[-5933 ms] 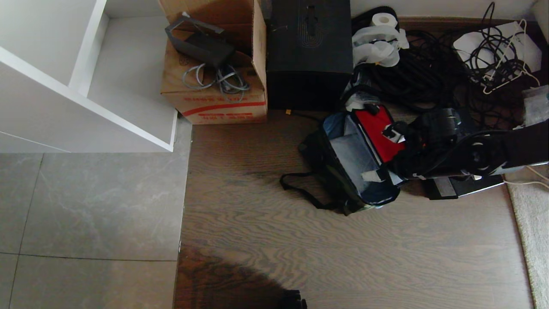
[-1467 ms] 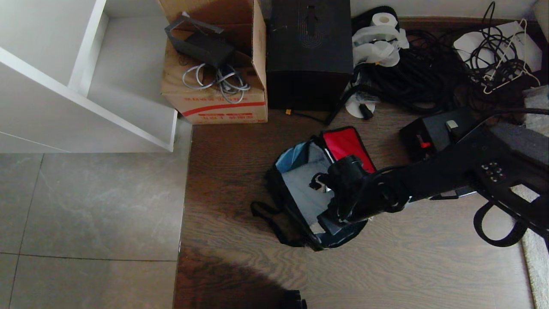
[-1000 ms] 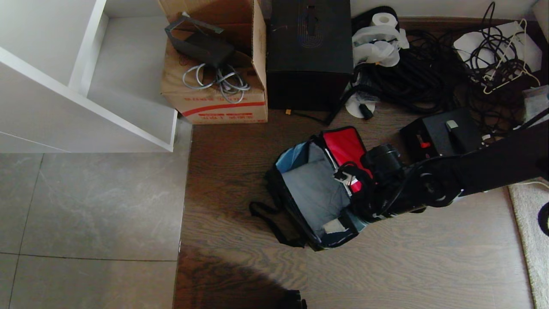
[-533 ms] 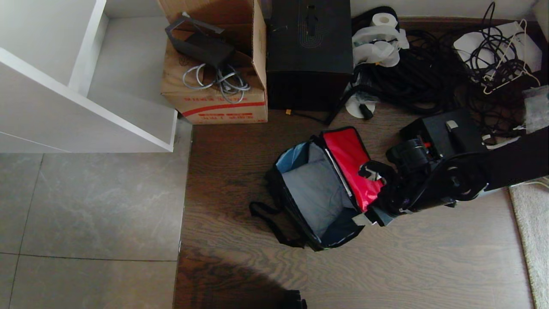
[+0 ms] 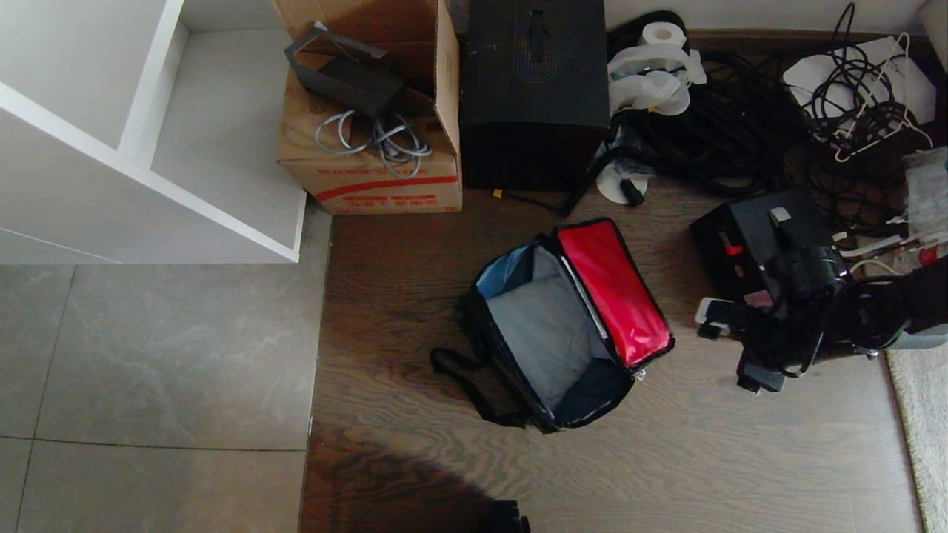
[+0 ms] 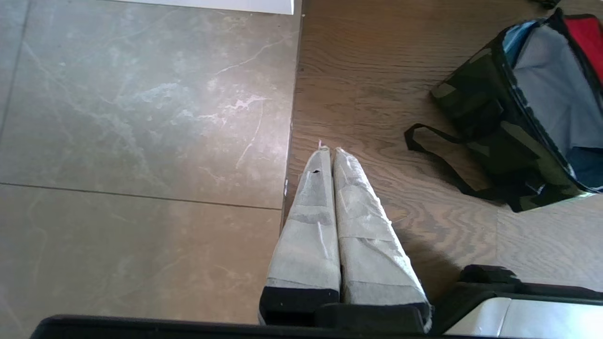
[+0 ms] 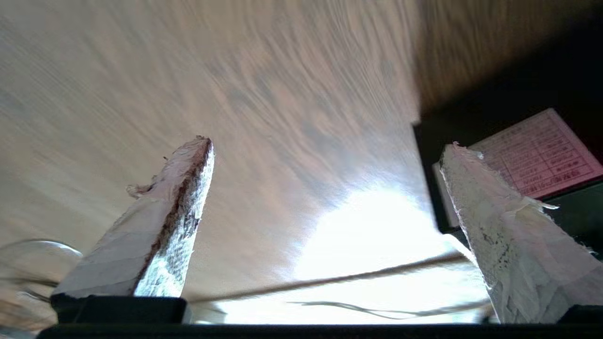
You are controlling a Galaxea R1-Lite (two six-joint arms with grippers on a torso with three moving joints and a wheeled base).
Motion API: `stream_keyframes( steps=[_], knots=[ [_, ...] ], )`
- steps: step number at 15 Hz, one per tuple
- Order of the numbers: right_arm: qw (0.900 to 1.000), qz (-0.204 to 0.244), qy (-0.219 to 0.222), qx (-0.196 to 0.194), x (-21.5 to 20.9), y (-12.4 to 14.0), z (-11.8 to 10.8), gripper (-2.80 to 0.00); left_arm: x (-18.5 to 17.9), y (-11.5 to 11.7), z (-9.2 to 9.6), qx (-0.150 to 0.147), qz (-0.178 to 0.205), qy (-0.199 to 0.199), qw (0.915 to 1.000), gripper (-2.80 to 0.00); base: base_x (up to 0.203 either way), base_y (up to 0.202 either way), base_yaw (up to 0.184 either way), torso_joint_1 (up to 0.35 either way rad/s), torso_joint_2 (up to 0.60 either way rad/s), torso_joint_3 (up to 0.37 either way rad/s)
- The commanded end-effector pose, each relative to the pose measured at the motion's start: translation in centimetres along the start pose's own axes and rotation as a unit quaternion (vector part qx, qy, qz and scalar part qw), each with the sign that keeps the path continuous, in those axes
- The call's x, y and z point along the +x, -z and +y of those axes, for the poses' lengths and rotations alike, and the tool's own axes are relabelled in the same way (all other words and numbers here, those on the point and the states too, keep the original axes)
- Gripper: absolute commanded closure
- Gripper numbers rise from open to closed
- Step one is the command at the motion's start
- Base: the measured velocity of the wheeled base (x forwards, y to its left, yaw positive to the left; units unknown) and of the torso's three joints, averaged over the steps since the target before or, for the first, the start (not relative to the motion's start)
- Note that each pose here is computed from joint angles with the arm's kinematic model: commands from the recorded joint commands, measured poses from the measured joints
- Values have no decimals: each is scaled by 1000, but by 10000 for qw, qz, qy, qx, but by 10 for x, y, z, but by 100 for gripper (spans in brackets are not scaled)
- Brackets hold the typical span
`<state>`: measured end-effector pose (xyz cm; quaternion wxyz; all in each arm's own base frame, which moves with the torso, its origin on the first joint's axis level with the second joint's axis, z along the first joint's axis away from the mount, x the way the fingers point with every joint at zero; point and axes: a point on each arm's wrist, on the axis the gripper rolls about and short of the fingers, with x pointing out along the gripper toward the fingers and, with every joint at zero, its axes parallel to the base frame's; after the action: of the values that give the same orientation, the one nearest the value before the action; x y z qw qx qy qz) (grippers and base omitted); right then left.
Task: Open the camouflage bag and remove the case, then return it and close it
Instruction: Grip the handle again
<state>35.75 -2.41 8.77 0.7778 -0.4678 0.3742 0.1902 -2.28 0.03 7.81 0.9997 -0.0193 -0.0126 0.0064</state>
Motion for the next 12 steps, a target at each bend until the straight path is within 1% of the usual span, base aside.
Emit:
stream_keyframes(
  steps=[1,3,5,7,9,10,11,12],
  knots=[
    [9999,88,-53,-65,8,7,1,-280,1,3,0,-6,40,-4,10000,0,0,0,0,0,0,0],
    [9999,88,-53,-65,8,7,1,-280,1,3,0,-6,40,-4,10000,0,0,0,0,0,0,0],
    [9999,35,-108,-121,27,11,6,-280,1,3,0,1,40,-4,10000,0,0,0,0,0,0,0],
    [9998,-31,-87,-178,34,11,8,-280,1,3,0,1,40,-4,10000,0,0,0,0,0,0,0],
    [9989,-288,202,-318,43,3,14,-280,1,3,0,1,40,-4,10000,0,0,0,0,0,0,0],
    [9988,-296,200,-328,43,3,15,-280,1,3,0,1,40,-4,10000,0,0,0,0,0,0,0],
    [9982,-554,169,-172,43,-3,17,-280,1,3,0,-5,40,-4,10000,0,0,0,0,0,0,0],
    [9944,-1051,-2,107,44,-14,23,-280,1,3,0,-6,40,-4,10000,0,0,0,0,0,0,0]
  ],
)
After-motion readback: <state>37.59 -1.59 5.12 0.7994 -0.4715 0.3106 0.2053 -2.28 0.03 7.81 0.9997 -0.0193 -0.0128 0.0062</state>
